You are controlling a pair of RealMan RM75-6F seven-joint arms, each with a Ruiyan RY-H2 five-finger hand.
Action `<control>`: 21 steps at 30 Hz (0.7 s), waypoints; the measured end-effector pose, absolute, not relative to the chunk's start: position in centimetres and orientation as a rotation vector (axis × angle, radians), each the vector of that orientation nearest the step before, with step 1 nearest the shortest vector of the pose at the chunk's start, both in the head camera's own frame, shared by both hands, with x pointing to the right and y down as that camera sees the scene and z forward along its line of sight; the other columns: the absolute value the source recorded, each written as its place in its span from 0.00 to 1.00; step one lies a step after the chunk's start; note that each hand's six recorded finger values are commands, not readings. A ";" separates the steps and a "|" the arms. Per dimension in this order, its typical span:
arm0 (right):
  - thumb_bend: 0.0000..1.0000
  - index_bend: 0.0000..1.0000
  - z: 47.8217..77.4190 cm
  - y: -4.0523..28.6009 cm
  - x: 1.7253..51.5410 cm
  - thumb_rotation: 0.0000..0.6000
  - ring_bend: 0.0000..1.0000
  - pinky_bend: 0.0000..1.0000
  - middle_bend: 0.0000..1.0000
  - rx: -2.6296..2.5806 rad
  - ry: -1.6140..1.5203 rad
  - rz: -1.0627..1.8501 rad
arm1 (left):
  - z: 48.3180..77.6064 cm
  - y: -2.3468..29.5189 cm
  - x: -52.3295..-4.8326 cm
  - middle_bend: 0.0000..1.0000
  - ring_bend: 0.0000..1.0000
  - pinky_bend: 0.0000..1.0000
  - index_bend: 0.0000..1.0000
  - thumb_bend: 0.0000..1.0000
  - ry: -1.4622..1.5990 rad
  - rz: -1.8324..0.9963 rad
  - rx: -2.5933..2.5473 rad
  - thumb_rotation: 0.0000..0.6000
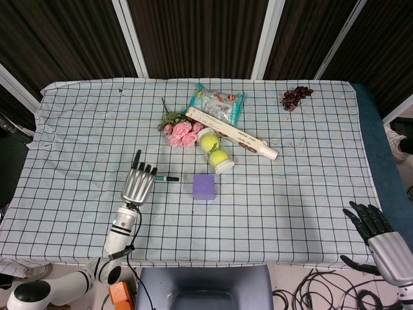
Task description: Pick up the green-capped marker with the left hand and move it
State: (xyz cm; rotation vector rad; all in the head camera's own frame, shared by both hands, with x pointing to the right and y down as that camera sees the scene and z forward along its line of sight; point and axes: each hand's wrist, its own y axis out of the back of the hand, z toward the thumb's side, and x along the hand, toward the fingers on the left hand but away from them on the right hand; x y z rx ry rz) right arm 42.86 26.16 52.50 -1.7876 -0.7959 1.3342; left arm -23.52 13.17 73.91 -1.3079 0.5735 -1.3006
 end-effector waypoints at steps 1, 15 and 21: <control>0.31 0.00 52.7 26.2 42.8 1.00 0.00 0.06 0.00 -1.787 -0.790 1.339 | 73.8 13.2 -25.0 0.79 0.42 0.10 0.79 0.43 0.565 -1.320 -1.287 1.00; 0.31 0.00 54.1 26.0 41.8 1.00 0.00 0.06 0.00 -1.797 -0.740 1.371 | 76.8 16.4 -32.6 0.28 0.22 0.11 0.22 0.40 0.519 -1.530 -1.330 1.00; 0.31 0.00 53.9 26.0 41.8 1.00 0.00 0.06 0.00 -1.798 -0.739 1.363 | 76.9 17.0 -33.0 0.00 0.01 0.11 0.06 0.40 0.526 -1.561 -1.324 1.00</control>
